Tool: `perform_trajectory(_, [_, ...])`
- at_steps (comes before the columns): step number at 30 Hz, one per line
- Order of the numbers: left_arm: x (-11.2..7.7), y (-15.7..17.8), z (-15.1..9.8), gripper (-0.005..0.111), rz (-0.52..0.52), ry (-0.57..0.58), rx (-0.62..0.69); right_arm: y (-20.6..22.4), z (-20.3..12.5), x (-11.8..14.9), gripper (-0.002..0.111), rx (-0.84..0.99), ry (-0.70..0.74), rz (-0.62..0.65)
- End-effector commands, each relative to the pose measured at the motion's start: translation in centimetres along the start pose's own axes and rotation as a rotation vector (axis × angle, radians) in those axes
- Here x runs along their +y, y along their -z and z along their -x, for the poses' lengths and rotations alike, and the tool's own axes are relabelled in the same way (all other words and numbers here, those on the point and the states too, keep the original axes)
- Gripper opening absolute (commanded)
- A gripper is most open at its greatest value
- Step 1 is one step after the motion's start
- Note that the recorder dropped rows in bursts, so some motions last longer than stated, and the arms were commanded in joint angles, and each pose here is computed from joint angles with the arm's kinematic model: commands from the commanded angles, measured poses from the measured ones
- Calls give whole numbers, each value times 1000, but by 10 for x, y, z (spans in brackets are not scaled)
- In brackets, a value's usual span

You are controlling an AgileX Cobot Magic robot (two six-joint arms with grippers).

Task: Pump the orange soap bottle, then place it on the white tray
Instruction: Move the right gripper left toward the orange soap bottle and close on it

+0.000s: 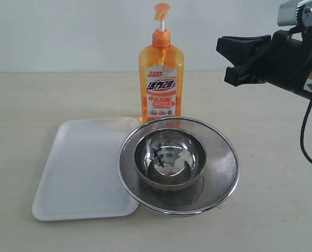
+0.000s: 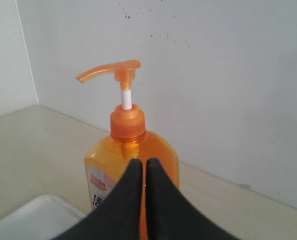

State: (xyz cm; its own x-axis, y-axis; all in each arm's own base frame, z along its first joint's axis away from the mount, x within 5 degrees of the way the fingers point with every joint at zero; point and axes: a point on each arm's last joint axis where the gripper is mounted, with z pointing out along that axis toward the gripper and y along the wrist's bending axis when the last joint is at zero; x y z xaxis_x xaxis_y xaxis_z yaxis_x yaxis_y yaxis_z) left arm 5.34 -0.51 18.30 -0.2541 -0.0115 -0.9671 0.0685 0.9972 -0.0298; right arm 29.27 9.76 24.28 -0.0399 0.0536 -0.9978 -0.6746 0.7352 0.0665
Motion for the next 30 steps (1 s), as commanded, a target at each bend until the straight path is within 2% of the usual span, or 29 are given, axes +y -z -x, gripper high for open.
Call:
perform_trajectory(1, [0, 0, 0, 5, 1, 3, -3, 0, 5, -6, 0, -45, -26, -31])
perform_trajectory(3, [0, 0, 0, 5, 1, 3, -3, -1, 7, -7, 0, -52, -22, -34])
perform_trajectory(7, [0, 0, 0, 5, 1, 3, -3, -10, 8, -5, 1, -7, 44, 48])
perform_trajectory(9, [0, 0, 0, 5, 1, 3, -3, -18, 5, -6, 9, 23, 55, 100])
perform_trajectory(12, [0, 0, 0, 5, 1, 3, -3, -29, -2, -10, 34, 45, 41, 133])
perform_trajectory(17, [0, 0, 0, 5, 1, 3, -3, -42, -15, -18, 104, 26, 12, 169])
perform_trajectory(24, [0, 0, 0, 5, 1, 3, -3, -57, -29, -19, 104, -28, 9, 296])
perform_trajectory(30, [0, 0, 0, 5, 1, 3, -3, -73, -43, -25, 104, 5, 58, 395])
